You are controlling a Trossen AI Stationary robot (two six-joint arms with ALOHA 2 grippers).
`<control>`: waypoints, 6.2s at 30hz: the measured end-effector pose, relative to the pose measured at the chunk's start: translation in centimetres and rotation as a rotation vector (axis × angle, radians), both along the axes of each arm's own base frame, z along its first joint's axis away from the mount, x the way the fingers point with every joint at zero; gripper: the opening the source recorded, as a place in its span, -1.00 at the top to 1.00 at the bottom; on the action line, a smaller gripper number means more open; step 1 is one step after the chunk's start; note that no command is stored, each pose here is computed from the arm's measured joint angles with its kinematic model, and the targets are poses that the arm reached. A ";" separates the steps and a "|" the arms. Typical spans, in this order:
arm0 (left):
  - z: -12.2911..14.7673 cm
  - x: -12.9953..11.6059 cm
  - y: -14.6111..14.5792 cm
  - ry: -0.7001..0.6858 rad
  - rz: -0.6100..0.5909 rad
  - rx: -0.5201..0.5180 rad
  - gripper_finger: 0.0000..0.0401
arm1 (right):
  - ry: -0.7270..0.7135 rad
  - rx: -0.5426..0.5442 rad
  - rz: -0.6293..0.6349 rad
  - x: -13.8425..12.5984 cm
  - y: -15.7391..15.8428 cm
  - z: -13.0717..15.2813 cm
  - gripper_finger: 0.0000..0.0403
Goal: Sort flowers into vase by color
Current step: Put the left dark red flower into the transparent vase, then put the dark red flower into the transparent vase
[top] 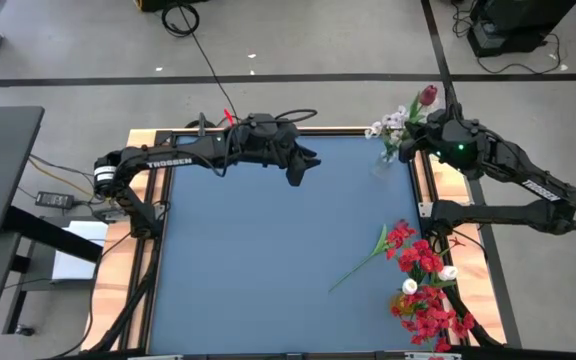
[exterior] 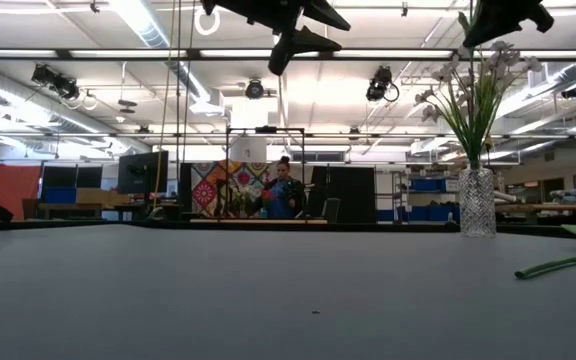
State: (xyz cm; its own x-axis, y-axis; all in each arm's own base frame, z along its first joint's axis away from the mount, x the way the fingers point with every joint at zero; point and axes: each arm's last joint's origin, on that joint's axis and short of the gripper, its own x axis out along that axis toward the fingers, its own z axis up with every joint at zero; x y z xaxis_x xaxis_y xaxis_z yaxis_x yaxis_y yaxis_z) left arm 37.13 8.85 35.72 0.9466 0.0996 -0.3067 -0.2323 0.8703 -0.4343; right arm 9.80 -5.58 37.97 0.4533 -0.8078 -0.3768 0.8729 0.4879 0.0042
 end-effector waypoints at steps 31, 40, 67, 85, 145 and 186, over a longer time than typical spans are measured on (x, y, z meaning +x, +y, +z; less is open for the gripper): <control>0.0 0.0 0.1 0.002 0.000 0.007 0.17 | 0.067 0.076 -0.012 1.8 -0.6 -3.1 0.83; 0.0 0.0 0.1 0.005 -0.007 0.029 0.17 | 0.129 0.062 0.004 2.1 -0.8 -3.1 0.91; -0.6 -0.2 -0.2 0.067 -0.020 0.035 0.17 | 0.107 0.152 0.065 1.9 -0.4 -3.8 0.46; -6.2 4.5 -5.2 0.171 -0.187 0.112 0.17 | -0.054 0.488 0.161 -2.5 1.6 4.5 -0.20; -24.3 12.1 -20.8 0.371 -0.087 0.267 0.99 | -0.130 0.486 0.391 -4.3 3.1 8.2 -0.03; 9.8 0.2 0.2 -0.632 -0.084 0.355 1.00 | -0.576 0.121 0.556 -6.0 4.0 12.3 -0.04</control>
